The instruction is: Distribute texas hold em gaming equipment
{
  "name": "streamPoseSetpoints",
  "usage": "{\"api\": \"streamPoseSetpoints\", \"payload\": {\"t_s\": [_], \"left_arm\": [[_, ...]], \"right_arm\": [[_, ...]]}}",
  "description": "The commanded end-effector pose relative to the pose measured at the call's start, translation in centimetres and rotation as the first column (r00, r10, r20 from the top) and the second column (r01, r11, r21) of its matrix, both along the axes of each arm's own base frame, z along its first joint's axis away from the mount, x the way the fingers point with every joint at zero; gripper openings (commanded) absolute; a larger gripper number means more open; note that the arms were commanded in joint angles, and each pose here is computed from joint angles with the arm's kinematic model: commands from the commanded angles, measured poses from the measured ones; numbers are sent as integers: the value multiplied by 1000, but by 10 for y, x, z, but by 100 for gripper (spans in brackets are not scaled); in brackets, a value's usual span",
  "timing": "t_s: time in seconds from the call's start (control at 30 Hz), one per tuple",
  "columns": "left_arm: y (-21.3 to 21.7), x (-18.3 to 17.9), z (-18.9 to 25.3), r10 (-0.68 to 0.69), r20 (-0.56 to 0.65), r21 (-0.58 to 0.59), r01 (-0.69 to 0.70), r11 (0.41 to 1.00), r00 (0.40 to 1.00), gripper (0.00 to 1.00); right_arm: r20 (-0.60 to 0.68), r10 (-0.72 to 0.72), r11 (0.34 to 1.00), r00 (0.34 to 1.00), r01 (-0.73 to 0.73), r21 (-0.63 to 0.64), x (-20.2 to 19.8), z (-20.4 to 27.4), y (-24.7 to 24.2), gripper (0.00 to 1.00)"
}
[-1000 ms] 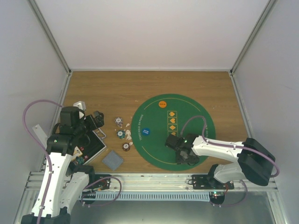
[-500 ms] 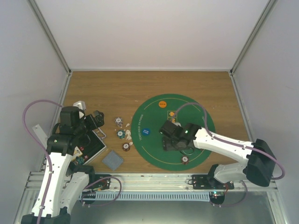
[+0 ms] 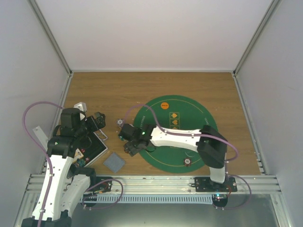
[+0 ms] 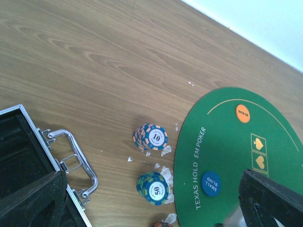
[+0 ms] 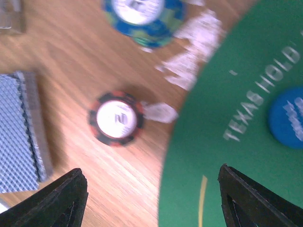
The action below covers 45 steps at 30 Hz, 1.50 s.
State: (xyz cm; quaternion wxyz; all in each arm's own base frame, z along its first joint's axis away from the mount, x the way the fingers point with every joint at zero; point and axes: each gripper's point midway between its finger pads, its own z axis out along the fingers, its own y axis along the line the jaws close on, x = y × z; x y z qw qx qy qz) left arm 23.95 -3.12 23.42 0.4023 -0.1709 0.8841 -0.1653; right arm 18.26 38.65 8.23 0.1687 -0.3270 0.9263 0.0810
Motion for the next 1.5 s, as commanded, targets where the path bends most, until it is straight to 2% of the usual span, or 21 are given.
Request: {"api": "streamPoseSetpoints", "payload": {"t_s": [0.0,0.43,0.57,0.7,0.87,1.17,1.47], "left_arm": [[0,6,4,6,33,-14,-5,1000,999,99],[2,6,4,9,35,-2,-9,1000,999,99],[2,6,4,9,36,-1,-9,1000,999,99],[3,6,5,11,39,-1,-11,1000,999,99],[3,6,6,12,39,-1,-12,1000,999,99],[3,6,7,13,45,0,-13,1000,999,99],[3,6,8,12,48,-1,-12,1000,999,99]], "right_arm": [[48,198,980,979,-198,2,-4,0,42,77],[3,258,964,966,-257,-63,-3,-36,61,75],[-6,265,961,964,-265,-76,-3,-41,63,69],[-19,257,962,966,-257,-88,-2,-47,61,67],[-24,244,965,970,-245,-91,0,-48,59,66],[-36,247,964,968,-250,-88,-2,-50,59,58],[-47,247,964,968,-250,-91,-2,-53,60,57]]}}
